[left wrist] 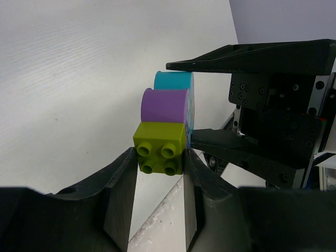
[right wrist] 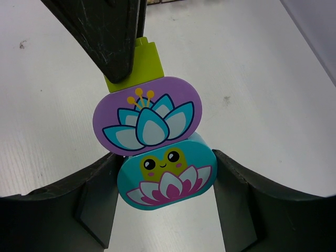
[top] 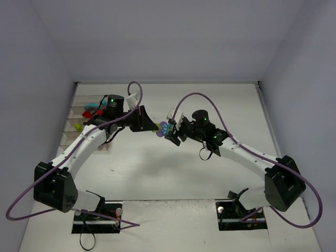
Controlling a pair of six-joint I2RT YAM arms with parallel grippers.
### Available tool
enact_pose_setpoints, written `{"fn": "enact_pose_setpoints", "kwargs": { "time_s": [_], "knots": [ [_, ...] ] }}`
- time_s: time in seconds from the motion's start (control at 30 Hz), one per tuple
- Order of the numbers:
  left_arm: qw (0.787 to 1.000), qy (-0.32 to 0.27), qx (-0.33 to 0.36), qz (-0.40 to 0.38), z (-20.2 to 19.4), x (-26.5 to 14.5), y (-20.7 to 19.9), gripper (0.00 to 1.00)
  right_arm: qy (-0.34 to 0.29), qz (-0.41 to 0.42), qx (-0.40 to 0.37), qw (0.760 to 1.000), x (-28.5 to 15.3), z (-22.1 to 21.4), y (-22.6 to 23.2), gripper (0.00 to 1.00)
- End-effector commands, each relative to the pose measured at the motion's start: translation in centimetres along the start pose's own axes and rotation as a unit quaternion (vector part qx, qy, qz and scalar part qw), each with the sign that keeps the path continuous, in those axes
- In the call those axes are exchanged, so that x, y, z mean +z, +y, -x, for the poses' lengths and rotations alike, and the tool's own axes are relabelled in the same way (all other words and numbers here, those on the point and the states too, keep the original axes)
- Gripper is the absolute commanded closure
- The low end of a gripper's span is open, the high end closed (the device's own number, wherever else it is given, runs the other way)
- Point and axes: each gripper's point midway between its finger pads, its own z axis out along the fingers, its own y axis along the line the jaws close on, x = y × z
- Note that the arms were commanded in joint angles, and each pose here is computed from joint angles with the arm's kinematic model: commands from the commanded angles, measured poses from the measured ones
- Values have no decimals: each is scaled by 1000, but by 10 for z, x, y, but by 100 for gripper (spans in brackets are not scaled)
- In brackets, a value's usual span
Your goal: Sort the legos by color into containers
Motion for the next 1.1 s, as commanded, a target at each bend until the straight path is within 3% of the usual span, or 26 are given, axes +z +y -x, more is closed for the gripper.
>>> {"fn": "enact_pose_setpoints", "kwargs": {
  "time_s": [0.0, 0.4, 0.57, 0.63, 0.77, 1.07],
  "knots": [
    [996, -40, 66, -45, 24, -13, -33, 97, -17, -7, -20, 1000, -8, 7, -3, 100],
    [996, -37, 70, -34, 25, -14, -30, 100, 2, -18, -8, 1000, -10, -11, -9, 100],
    [996, -42, 70, -27, 27, -14, -27, 100, 51, -24, 16, 998, -4, -35, -12, 99],
    [997, -44, 67, -22, 27, -14, -24, 100, 69, -28, 31, 997, 0, -46, -13, 90],
    [997, -51, 63, -6, 30, -15, -15, 100, 125, -29, 54, 990, 6, -76, -10, 83],
    [997, -49, 51, 17, 27, -12, 4, 100, 222, -34, 85, 971, 18, -126, -6, 76]
  ]
}}
